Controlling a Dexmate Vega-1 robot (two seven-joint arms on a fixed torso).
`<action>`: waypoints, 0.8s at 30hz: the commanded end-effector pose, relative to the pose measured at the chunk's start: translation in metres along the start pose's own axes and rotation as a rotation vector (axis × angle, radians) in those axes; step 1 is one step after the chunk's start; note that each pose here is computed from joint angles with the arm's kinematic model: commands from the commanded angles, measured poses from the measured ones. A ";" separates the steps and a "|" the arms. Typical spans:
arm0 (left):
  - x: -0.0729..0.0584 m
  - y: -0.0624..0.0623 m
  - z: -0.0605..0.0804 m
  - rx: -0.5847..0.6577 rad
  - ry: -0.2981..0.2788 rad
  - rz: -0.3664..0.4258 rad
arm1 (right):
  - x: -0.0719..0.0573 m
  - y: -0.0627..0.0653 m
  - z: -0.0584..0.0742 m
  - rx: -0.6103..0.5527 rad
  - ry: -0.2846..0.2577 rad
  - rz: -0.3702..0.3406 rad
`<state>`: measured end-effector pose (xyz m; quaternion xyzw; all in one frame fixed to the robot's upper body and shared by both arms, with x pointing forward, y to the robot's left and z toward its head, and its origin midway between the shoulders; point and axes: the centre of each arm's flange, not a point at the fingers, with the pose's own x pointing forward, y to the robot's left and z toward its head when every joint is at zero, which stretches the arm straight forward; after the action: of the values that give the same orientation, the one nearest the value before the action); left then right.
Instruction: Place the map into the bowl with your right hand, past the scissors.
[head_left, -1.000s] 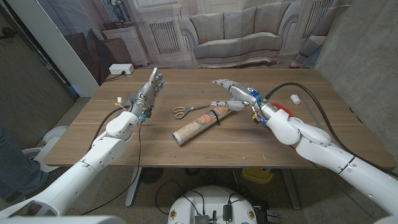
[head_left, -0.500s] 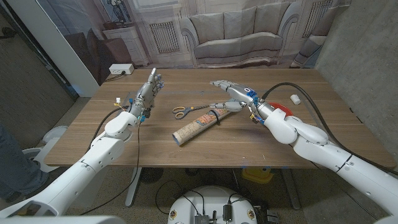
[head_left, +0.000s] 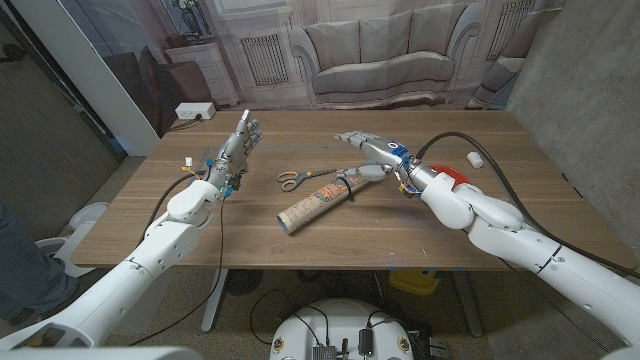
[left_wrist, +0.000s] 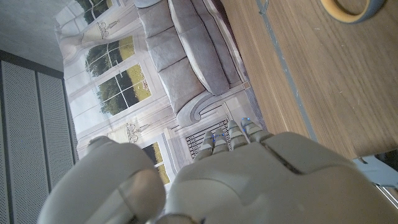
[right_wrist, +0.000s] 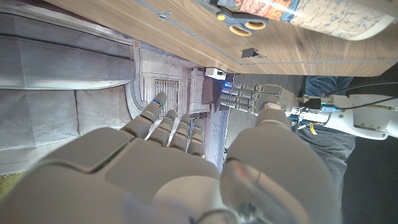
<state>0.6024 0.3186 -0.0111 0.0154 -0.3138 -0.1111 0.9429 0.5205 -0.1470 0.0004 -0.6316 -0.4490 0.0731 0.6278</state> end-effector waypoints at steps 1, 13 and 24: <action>0.000 0.001 0.000 0.001 0.001 0.004 | 0.002 0.003 -0.002 -0.054 0.017 0.038; 0.004 -0.003 0.000 0.003 0.005 0.000 | 0.001 0.006 -0.005 -0.099 0.040 0.073; 0.002 -0.005 0.000 0.003 0.008 -0.003 | 0.004 0.004 -0.001 -0.145 0.039 0.145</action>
<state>0.6045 0.3162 -0.0095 0.0163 -0.3109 -0.1100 0.9439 0.5272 -0.1480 -0.0033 -0.6823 -0.4137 0.0668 0.5990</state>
